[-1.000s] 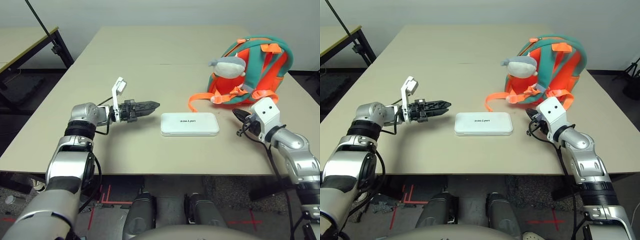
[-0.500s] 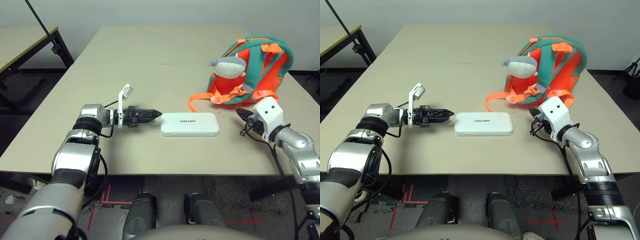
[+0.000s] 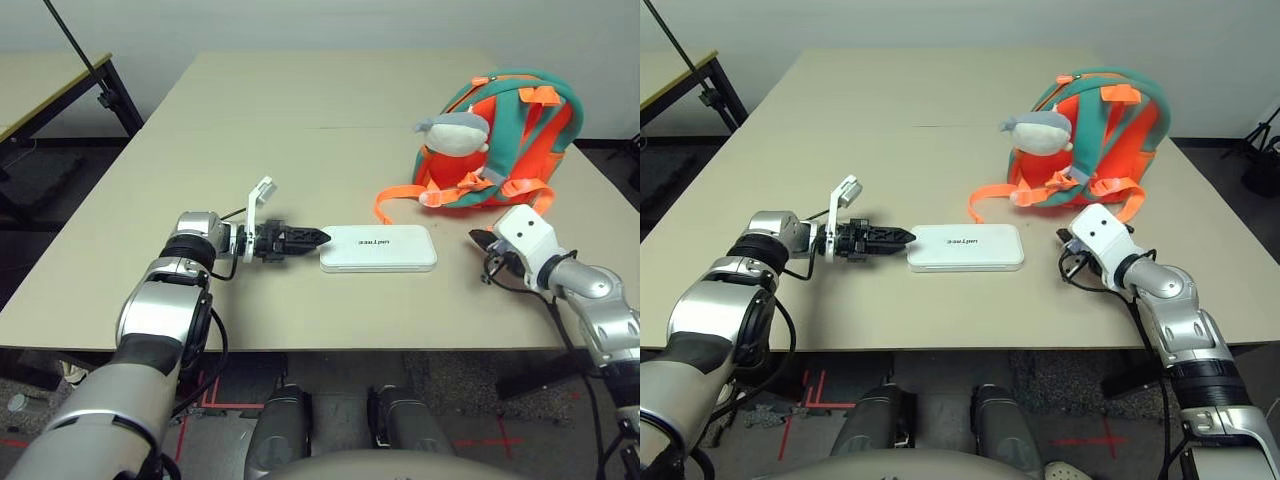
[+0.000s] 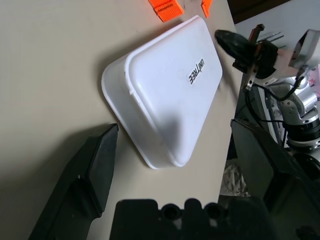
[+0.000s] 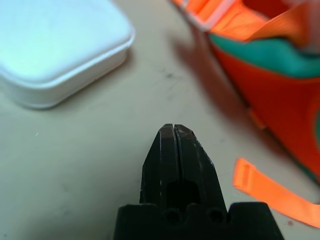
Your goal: Put the pencil case into the backpack and zip it.
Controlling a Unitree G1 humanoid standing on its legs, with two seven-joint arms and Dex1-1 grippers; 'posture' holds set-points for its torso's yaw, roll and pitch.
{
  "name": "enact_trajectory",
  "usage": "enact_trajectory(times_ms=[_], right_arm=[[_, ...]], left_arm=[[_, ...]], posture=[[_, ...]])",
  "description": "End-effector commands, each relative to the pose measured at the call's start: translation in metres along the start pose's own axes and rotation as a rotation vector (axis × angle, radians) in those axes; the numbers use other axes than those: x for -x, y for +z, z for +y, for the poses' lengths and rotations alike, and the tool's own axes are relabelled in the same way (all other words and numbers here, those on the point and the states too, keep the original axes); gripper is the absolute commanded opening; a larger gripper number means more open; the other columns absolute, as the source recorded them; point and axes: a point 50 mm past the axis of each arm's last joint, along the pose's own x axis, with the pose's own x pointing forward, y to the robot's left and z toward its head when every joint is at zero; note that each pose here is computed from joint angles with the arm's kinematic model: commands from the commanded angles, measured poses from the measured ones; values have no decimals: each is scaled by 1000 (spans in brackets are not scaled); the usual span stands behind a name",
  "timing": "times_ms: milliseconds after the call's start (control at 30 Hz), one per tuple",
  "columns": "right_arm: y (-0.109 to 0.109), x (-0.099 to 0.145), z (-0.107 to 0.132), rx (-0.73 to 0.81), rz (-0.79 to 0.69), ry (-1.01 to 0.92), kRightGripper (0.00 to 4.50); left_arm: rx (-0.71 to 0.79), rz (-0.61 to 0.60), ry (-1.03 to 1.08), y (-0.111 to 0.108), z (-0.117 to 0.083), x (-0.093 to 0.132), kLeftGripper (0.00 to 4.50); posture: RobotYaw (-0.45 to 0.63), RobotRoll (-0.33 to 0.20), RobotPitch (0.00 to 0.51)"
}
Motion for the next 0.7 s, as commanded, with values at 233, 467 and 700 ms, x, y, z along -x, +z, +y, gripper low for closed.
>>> enact_trajectory(times_ms=[233, 467, 700], right_arm=[[9, -26, 14, 66, -19, 97, 37], [18, -37, 25, 79, -42, 178, 37], [30, -44, 34, 89, -77, 221, 37]], left_arm=[[27, 5, 21, -3, 3, -1, 4500], [52, -5, 40, -4, 6, 3, 4500], [69, 13, 53, -8, 8, 7, 4500]], posture=[[23, 0, 31], [39, 0, 25], [34, 0, 27]])
